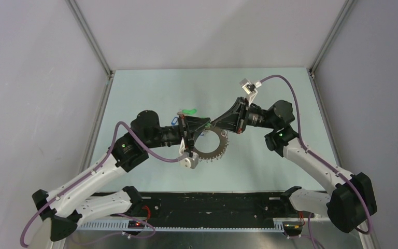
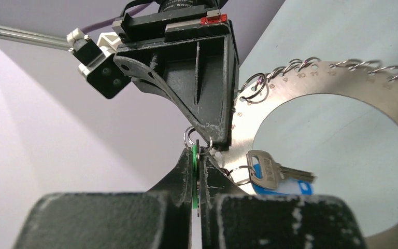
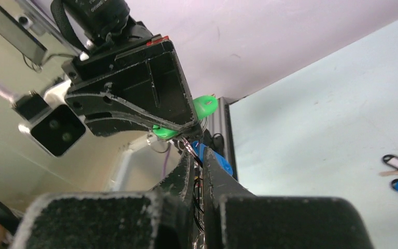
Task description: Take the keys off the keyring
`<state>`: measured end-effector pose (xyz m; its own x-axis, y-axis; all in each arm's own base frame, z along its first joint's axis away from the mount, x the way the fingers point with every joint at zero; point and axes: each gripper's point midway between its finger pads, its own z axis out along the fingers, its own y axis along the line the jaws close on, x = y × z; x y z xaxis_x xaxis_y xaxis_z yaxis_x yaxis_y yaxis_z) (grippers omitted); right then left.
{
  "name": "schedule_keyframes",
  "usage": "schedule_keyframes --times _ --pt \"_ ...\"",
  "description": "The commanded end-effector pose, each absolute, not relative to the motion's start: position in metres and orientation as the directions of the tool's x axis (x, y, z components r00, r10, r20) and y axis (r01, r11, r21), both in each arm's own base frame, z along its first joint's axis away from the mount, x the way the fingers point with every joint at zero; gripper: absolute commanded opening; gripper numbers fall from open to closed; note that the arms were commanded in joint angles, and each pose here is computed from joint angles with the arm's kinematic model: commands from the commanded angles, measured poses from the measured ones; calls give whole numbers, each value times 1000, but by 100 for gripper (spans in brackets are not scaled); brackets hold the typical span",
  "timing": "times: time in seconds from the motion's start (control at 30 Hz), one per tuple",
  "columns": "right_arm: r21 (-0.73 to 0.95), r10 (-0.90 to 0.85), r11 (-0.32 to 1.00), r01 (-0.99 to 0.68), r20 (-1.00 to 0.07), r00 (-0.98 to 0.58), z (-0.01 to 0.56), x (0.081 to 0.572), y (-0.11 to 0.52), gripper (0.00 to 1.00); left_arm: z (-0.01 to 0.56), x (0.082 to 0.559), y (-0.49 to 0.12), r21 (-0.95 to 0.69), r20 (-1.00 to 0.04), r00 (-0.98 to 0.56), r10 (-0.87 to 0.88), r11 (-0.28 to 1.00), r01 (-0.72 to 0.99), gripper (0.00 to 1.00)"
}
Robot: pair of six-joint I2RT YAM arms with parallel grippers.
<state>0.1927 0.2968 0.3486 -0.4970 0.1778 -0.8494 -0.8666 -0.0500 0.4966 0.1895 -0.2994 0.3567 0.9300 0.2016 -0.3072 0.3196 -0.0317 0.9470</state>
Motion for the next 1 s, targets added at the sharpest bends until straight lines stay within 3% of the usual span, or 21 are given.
schedule_keyframes --times 0.0,0.13,0.23,0.3,0.4,0.5,0.6,0.63,0.7,0.87,0.97 --pt "582 288 -55 -811 -769 -571 378 192 302 0 352 189 -300 955 -279 938 205 -40 293 0" --pt "606 332 -23 -795 -745 -578 381 194 299 0 340 194 -301 948 -294 927 232 -53 314 0" --pt "611 366 115 -783 -759 -538 372 211 287 0 343 204 -297 939 -324 903 284 -21 343 0" --pt "606 375 238 -759 -778 -503 359 226 274 0 346 209 -296 919 -385 876 290 29 394 0" --pt "574 352 438 -692 -818 -455 331 248 246 0 353 217 -293 828 -560 790 251 130 546 0" --pt "514 339 582 -630 -858 -386 321 258 217 0 361 232 -289 761 -647 724 239 251 598 0" --pt "446 310 750 -489 -890 -336 300 277 179 0 360 261 -286 468 -876 466 128 463 753 0" --pt "432 301 777 -458 -894 -331 295 280 171 0 365 272 -283 284 -946 322 30 554 782 0" --pt "400 294 832 -384 -905 -307 289 291 153 0 352 301 -278 39 -991 114 -68 668 743 0" --pt "415 331 860 -297 -896 -296 283 311 130 0 273 361 -267 -323 -944 -249 -218 775 543 0" --pt "444 365 849 -285 -884 -291 285 320 127 0 208 394 -249 -521 -821 -467 -329 765 377 0"
